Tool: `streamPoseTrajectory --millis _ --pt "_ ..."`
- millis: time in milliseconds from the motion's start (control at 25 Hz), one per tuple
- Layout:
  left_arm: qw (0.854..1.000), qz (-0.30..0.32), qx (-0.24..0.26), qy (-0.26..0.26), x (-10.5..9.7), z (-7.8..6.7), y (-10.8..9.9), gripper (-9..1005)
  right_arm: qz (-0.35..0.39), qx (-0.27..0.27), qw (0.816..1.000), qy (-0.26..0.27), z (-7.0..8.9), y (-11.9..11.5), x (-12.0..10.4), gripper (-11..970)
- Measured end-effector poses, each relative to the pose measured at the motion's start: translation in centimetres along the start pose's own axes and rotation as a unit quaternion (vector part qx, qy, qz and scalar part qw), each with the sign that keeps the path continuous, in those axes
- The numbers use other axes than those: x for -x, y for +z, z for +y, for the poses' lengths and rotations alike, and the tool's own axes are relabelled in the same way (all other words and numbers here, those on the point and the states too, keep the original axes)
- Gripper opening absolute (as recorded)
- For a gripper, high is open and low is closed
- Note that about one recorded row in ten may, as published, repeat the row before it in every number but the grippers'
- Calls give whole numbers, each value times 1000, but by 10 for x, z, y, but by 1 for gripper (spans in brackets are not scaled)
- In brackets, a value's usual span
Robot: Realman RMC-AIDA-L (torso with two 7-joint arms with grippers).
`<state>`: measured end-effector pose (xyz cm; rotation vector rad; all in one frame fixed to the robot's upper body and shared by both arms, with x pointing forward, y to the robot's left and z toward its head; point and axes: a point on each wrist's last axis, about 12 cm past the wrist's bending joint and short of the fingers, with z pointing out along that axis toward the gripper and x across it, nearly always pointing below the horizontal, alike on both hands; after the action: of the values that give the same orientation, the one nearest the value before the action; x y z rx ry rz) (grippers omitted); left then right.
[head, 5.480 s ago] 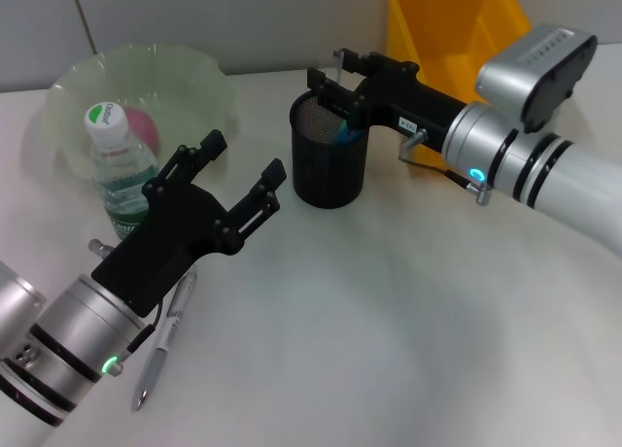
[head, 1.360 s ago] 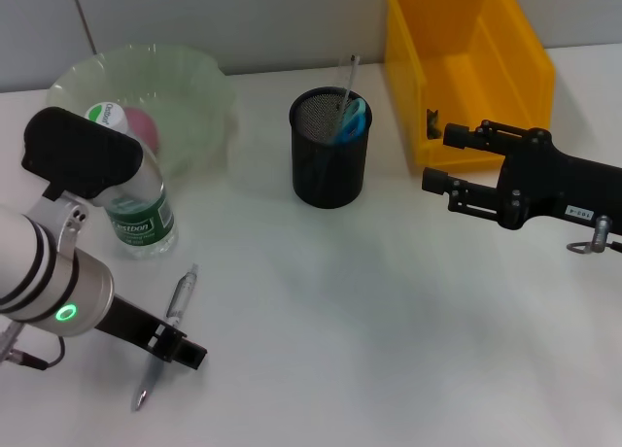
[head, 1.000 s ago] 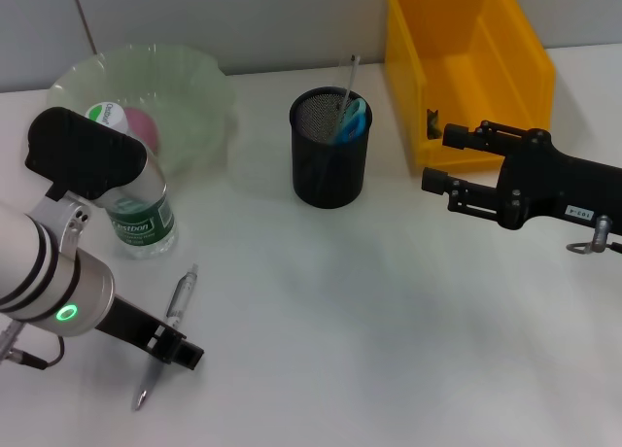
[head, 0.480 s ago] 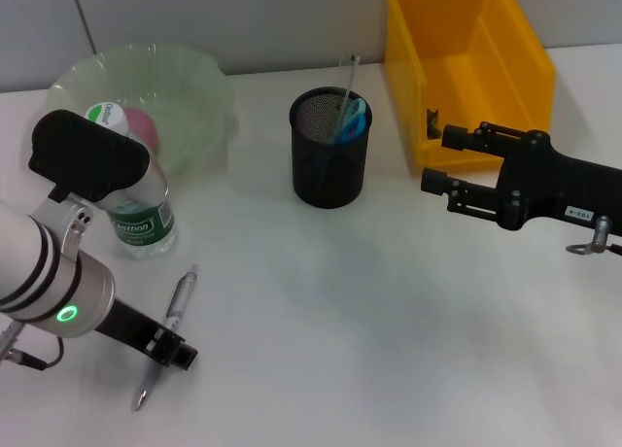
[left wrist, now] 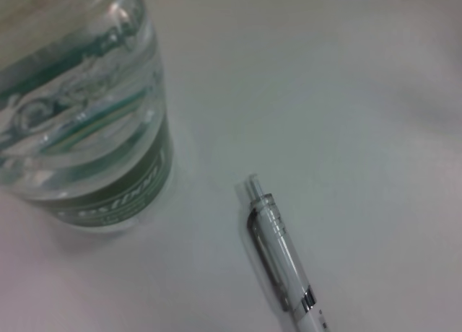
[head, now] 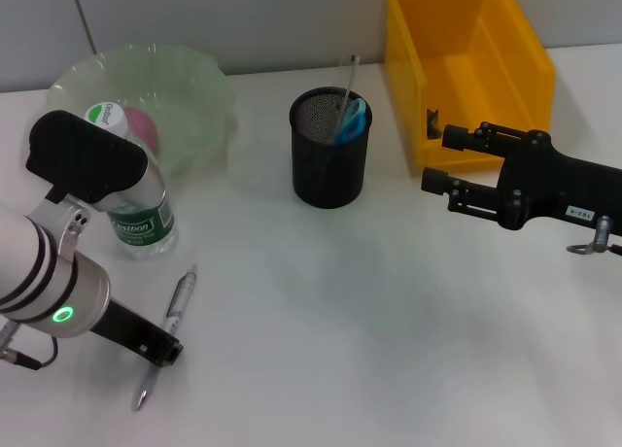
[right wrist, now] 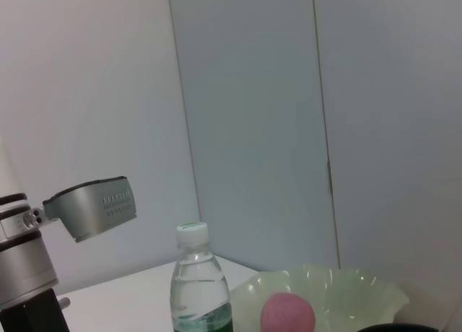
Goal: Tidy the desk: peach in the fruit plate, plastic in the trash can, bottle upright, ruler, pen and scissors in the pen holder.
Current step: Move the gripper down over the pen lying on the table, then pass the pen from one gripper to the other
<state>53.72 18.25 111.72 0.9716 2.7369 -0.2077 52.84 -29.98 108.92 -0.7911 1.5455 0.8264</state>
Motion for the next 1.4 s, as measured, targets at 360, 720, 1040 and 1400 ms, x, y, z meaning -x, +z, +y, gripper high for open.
streamPoseTrajectory --millis 360,720,1040,1400 --pt "1000 1 1 0 0 1 0 289 0 1 1000 4 -1 0 2 677" --pt "1000 5 10 6 0 1 -1 224 -2 3 1000 8 -1 0 3 677" --pt "999 -50 -15 8 4 3 -23 151 -5 2 1000 9 -1 0 3 678" --pt "976 -183 -120 0 4 12 -54 137 -3 -3 1000 12 -1 -2 1 677"
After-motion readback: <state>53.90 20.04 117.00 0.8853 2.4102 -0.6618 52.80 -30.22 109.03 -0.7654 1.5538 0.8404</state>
